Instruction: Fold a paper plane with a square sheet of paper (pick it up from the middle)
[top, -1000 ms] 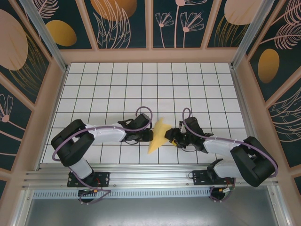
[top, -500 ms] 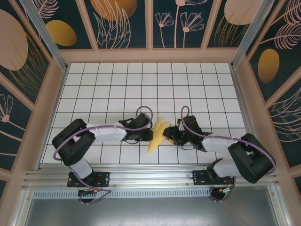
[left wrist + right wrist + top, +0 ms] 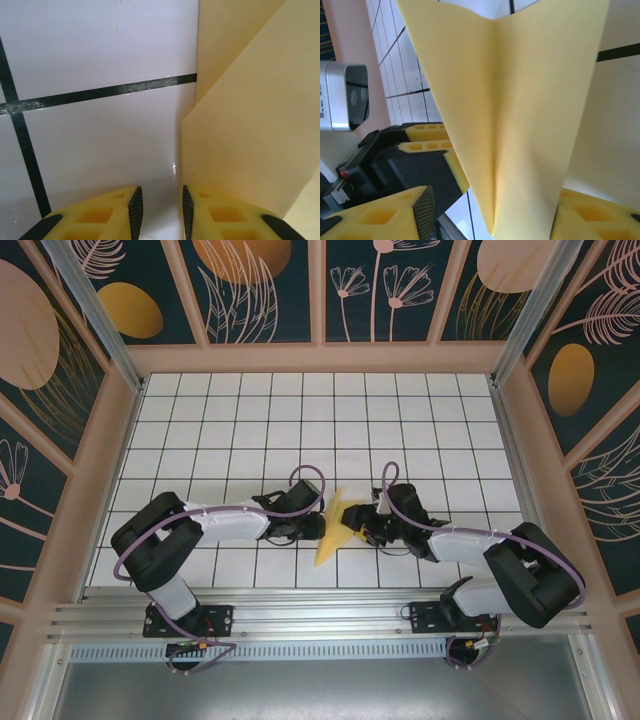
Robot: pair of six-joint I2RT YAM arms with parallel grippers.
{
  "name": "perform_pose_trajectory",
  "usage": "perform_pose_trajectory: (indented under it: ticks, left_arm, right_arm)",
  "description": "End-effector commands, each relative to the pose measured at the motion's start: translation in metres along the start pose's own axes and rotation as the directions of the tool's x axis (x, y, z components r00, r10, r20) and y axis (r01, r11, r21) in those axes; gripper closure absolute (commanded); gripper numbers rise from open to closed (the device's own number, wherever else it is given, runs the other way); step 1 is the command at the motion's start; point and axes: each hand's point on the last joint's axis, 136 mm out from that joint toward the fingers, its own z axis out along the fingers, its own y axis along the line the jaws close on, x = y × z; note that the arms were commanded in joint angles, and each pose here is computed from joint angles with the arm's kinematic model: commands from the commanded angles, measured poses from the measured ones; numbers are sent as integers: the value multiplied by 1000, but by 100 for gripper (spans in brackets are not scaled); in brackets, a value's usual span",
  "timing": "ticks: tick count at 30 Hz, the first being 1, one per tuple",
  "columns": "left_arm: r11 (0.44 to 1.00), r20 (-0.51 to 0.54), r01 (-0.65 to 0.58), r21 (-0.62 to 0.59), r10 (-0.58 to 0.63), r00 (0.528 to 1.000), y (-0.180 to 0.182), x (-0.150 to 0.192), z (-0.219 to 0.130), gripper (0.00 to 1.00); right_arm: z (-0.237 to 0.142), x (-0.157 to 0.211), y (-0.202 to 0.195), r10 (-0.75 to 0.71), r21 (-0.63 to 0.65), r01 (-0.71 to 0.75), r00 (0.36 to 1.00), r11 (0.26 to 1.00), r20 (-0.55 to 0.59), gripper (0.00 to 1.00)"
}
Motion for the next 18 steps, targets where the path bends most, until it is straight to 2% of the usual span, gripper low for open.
perform_pose_trajectory:
  ticks: [1, 9, 15, 18]
  left_arm:
    - [998, -54, -2, 61, 5, 999, -12, 11, 16, 68]
    - [996, -46, 3, 93, 2, 999, -17, 9, 14, 67]
    - [995, -44, 4, 100, 1, 999, -19, 9, 12, 67]
    - [995, -46, 5, 98, 0, 999, -18, 10, 12, 67]
  right_arm:
    - [2, 1, 21, -78, -65, 77, 997, 995, -2, 40]
    - [7, 2, 21, -97, -54, 97, 995, 994, 1, 36]
    - [20, -5, 27, -113, -46, 113, 994, 993, -11, 42]
    - [24, -10, 27, -116, -25, 116, 993, 993, -2, 49]
